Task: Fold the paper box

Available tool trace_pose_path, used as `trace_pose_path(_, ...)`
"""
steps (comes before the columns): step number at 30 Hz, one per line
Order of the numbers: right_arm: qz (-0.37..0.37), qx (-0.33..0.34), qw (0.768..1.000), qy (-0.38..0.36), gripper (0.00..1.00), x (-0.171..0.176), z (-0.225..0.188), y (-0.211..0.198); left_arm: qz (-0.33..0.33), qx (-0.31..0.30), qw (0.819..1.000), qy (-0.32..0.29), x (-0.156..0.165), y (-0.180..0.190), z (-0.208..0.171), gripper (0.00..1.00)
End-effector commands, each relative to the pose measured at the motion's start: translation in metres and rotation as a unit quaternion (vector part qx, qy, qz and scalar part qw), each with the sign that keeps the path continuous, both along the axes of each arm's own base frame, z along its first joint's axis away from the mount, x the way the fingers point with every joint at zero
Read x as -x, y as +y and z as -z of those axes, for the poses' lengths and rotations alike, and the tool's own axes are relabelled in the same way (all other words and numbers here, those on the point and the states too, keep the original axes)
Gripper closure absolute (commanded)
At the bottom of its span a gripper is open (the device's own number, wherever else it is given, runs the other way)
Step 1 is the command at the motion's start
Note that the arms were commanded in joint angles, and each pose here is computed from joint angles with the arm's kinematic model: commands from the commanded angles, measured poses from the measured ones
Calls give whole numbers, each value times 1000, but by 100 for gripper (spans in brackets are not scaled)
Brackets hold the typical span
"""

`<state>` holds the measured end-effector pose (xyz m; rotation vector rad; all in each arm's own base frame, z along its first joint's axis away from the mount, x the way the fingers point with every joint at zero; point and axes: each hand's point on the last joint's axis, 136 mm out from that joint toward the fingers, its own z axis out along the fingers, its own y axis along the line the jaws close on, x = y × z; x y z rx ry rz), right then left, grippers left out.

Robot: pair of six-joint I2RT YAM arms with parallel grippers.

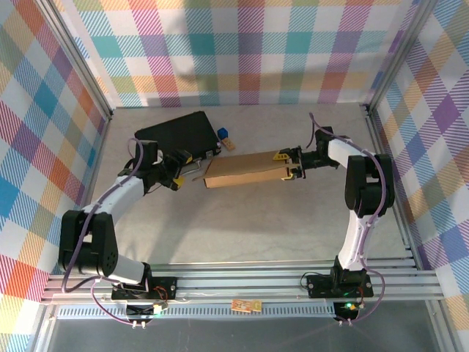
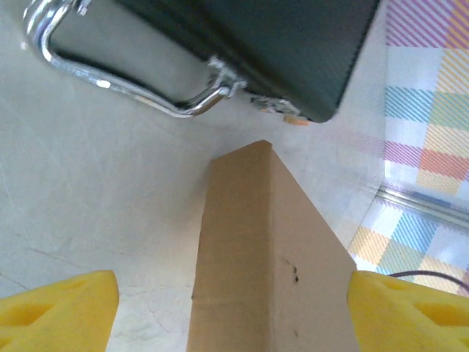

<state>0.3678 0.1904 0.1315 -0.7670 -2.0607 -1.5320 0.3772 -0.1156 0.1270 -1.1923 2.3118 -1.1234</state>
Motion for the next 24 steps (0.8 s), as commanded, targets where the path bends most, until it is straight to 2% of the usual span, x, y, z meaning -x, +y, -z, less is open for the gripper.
trace_pose_path(1,13,-22,996,88,56,4,-3,-2,-41,84,995,41,-1,-15,0,20)
trace_pose_path(5,18,-27,994,106,56,2,0,-5,-57,134,988,47,-8,-34,3,18)
trace_pose_path(10,23,-35,991,125,57,1,2,-8,-56,178,977,99,-3,-58,25,18)
trace_pose_path(17,23,-37,991,128,57,1,8,-9,-65,247,950,178,0,-85,46,19)
trace_pose_path(24,21,-36,991,130,57,2,13,-9,-78,284,941,168,-16,-100,43,21)
